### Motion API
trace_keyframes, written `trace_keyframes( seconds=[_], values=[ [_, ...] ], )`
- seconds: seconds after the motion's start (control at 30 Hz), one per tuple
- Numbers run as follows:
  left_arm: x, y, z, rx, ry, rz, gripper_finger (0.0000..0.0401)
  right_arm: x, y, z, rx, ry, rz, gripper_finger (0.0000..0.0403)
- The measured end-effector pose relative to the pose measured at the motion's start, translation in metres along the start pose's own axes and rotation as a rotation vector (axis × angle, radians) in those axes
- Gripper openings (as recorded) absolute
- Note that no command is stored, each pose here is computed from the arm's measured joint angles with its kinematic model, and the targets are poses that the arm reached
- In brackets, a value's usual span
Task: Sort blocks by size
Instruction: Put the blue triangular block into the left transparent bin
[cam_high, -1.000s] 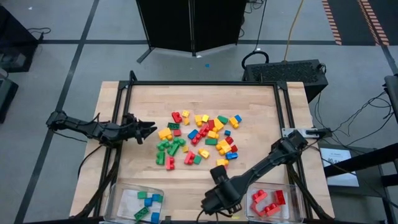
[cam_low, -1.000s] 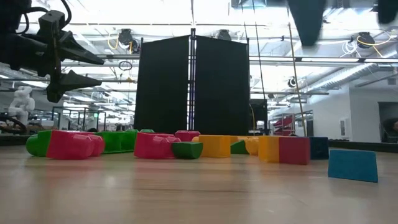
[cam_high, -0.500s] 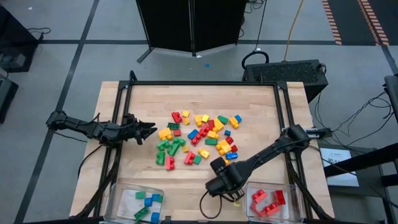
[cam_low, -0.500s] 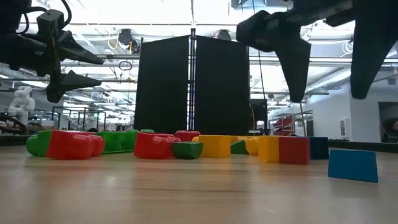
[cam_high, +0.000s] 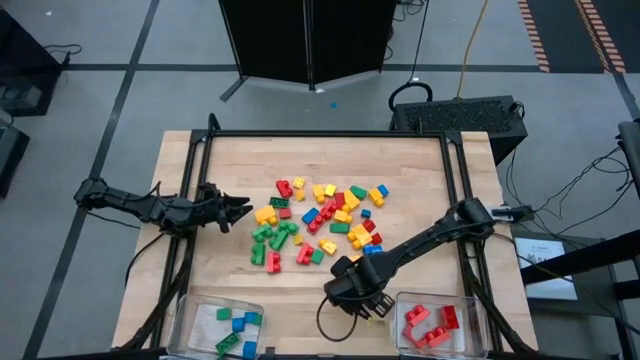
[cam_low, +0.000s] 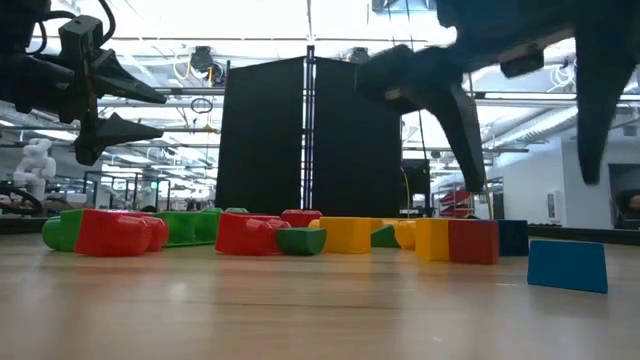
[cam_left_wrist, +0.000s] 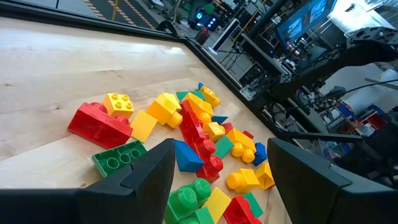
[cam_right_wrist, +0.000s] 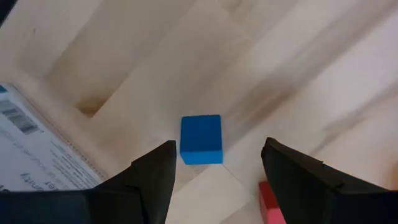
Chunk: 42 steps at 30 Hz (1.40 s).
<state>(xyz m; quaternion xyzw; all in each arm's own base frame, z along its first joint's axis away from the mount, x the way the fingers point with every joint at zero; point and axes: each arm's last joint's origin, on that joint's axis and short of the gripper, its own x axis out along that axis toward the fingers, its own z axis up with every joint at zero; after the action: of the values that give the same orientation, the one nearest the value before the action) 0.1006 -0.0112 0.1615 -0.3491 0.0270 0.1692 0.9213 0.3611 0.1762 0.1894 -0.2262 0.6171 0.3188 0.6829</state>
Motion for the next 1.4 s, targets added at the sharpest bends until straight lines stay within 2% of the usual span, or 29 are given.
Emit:
trace_keyframes(
  seconds=[0.1, 0.3, 0.63, 0.8, 0.93, 1.1, 1.23, 1.4],
  values=[
    [0.000, 0.000, 0.000, 0.000, 0.000, 0.000, 0.0255, 0.010, -0.001, 0.001, -0.036, 0.024, 0.016, 0.0228],
    [0.000, 0.000, 0.000, -0.001, 0.000, -0.001, 0.0255, 0.029, -0.005, 0.001, -0.033, 0.064, 0.038, 0.0228],
    [0.000, 0.000, 0.000, -0.001, 0.000, -0.001, 0.0255, 0.032, -0.007, 0.003, -0.056, 0.048, 0.033, 0.0228],
    [0.000, 0.000, 0.000, -0.001, 0.000, -0.001, 0.0255, 0.037, -0.018, 0.004, -0.070, 0.028, -0.020, 0.0221],
    [0.000, 0.000, 0.000, -0.001, 0.000, 0.000, 0.0255, 0.038, -0.033, 0.001, -0.022, 0.020, -0.044, 0.0211],
    [0.000, 0.000, 0.000, 0.002, 0.004, 0.003, 0.0255, 0.035, -0.046, -0.006, 0.117, 0.027, -0.054, 0.0203],
    [0.000, 0.000, -0.001, 0.004, 0.005, 0.005, 0.0255, 0.022, -0.047, -0.006, 0.231, 0.067, -0.038, 0.0204],
    [0.001, 0.000, -0.001, 0.012, 0.007, 0.007, 0.0255, 0.004, -0.043, -0.004, 0.255, 0.103, 0.018, 0.0205]
  ],
)
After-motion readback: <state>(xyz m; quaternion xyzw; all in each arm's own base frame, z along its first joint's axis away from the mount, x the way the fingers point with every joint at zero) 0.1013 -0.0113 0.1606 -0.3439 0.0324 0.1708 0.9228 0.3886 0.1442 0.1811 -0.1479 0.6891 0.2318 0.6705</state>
